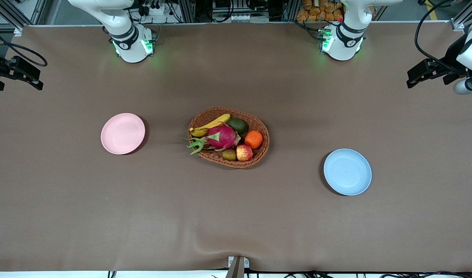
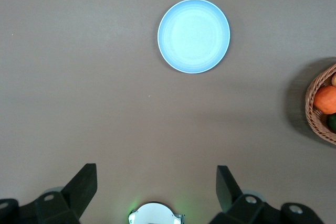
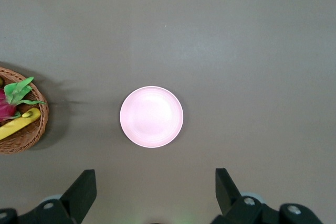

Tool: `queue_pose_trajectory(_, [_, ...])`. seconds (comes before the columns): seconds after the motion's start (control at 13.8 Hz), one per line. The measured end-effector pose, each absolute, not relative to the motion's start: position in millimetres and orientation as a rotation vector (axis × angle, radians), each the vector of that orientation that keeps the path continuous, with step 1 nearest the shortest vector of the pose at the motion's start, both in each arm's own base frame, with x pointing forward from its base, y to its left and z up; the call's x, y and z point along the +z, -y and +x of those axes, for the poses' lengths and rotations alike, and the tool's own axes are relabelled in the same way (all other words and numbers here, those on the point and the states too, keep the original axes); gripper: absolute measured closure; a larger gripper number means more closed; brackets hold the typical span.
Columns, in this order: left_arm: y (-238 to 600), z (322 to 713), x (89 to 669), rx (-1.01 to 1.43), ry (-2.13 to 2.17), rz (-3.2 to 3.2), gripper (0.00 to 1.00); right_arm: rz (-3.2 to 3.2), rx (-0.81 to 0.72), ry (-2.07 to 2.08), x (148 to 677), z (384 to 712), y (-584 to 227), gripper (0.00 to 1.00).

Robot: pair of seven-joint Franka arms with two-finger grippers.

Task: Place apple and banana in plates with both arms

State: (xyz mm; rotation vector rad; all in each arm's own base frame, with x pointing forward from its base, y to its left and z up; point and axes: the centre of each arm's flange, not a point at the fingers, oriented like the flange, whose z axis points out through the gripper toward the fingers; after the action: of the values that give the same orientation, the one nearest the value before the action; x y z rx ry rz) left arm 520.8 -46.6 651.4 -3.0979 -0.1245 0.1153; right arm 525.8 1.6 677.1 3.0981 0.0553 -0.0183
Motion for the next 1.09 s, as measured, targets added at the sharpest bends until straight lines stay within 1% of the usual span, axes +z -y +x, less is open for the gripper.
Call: queue_pose_trajectory(1.09, [48.5,520.5,647.8,0.128,0.119,-3.096,0.0,3.099,-0.027,-0.054,676.2,525.6,-1.5,0.0])
